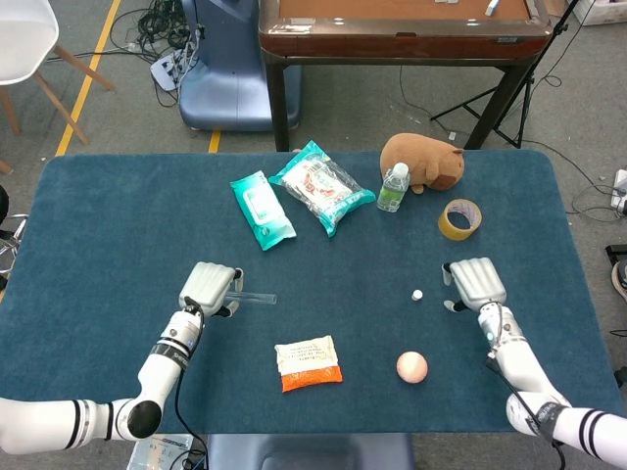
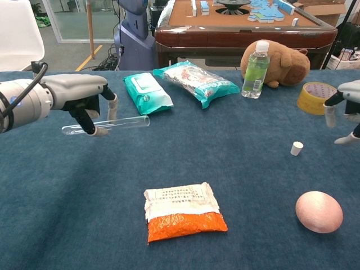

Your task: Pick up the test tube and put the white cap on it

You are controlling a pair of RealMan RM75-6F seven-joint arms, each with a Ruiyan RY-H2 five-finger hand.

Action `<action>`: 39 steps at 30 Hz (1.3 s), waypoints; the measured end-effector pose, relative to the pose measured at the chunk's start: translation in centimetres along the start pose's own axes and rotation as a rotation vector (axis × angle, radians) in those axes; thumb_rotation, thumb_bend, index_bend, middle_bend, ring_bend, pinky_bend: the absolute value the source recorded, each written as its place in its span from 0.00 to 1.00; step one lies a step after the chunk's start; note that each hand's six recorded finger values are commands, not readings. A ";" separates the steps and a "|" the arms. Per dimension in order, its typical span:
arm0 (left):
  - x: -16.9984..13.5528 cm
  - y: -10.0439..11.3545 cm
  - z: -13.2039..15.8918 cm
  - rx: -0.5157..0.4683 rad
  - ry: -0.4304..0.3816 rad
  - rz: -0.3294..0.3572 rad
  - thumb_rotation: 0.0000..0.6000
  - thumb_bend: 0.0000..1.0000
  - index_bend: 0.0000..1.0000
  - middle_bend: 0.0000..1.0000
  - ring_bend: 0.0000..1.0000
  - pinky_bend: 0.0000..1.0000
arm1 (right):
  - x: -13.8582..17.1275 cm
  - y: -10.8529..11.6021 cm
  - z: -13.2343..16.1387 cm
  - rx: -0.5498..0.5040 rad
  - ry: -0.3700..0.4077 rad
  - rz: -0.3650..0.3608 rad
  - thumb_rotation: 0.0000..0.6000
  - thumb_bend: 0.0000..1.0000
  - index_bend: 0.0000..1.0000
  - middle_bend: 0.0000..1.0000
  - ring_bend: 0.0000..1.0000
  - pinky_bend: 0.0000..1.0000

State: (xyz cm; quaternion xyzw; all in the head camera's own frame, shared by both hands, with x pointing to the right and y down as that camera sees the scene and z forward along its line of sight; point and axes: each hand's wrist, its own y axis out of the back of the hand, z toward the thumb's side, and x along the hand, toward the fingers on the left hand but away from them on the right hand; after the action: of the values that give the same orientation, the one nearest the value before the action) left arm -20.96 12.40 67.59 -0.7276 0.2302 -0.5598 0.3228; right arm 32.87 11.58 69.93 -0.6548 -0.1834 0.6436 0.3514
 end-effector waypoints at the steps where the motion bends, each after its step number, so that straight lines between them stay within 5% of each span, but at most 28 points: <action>1: 0.0 0.0 -0.1 0.000 0.001 -0.001 1.00 0.29 0.62 1.00 0.94 1.00 | -0.2 -0.1 0.2 0.001 0.001 0.002 1.00 0.18 0.50 0.95 1.00 1.00; 15: 0.0 -0.2 -0.9 -0.008 0.010 -0.014 1.00 0.29 0.62 1.00 0.94 1.00 | -2.9 -1.8 4.1 -0.007 0.037 0.058 1.00 0.24 0.50 0.95 1.00 1.00; 39: 0.0 -0.5 -1.1 -0.011 0.009 -0.025 1.00 0.29 0.62 1.00 0.94 1.00 | -3.2 -2.3 5.0 -0.014 0.052 0.076 1.00 0.28 0.50 0.95 1.00 1.00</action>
State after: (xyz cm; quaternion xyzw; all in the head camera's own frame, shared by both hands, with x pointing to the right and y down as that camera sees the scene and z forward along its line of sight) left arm -21.97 12.47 68.14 -0.7296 0.2257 -0.5659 0.3107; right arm 28.15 12.04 74.20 -0.6802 -0.1537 0.6379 0.3268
